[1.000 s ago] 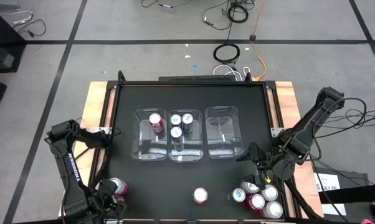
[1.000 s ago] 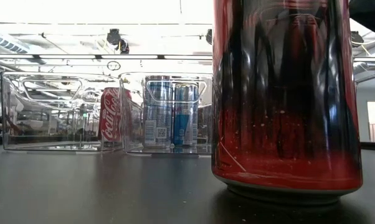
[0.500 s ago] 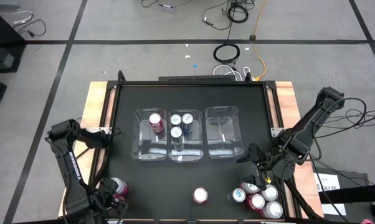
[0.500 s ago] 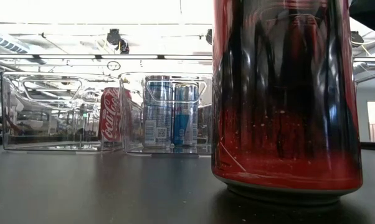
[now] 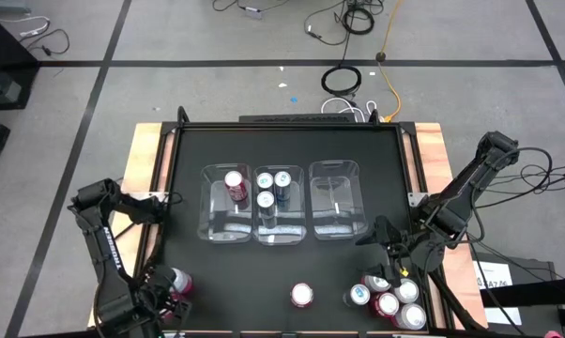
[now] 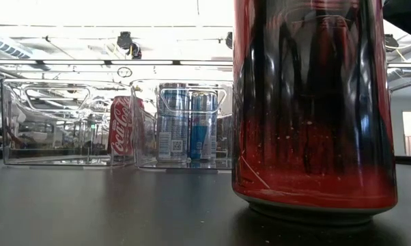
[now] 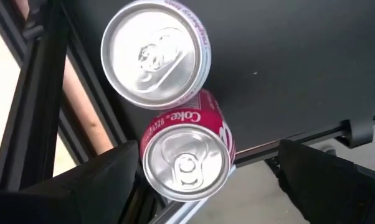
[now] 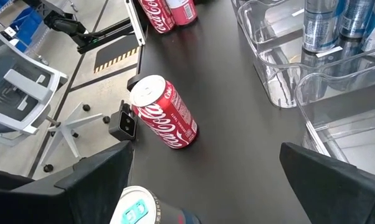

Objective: Sort soda cans
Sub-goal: Put the red soda can into the left transparent bin

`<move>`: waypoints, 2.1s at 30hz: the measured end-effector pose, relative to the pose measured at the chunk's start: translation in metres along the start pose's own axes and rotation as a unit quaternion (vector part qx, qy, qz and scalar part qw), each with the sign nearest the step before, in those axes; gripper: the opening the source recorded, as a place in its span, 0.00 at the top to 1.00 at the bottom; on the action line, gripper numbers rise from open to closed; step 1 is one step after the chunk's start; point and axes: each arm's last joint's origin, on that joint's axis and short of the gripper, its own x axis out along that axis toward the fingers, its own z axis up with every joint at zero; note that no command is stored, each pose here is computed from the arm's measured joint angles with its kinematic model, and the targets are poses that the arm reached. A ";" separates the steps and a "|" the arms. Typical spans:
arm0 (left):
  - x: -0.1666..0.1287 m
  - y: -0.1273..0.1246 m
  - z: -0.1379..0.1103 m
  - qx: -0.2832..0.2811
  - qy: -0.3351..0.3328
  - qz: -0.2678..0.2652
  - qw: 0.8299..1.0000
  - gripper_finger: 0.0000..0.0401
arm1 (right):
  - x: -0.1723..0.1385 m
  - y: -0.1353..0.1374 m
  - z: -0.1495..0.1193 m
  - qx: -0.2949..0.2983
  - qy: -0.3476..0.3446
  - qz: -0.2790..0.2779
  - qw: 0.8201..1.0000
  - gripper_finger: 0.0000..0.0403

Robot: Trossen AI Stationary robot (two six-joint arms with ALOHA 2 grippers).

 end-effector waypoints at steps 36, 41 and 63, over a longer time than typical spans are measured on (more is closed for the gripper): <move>0.047 -0.013 -0.026 0.040 -0.035 0.043 0.998 0.01 | 0.000 0.004 0.003 0.015 -0.012 0.020 1.000 0.01; 0.047 -0.013 -0.026 0.045 -0.039 0.039 0.997 0.01 | 0.000 0.004 0.003 0.015 -0.003 0.027 1.000 0.01; 0.074 -0.027 -0.039 0.038 -0.032 0.034 0.998 0.17 | 0.000 0.004 0.003 0.013 -0.004 0.028 1.000 0.01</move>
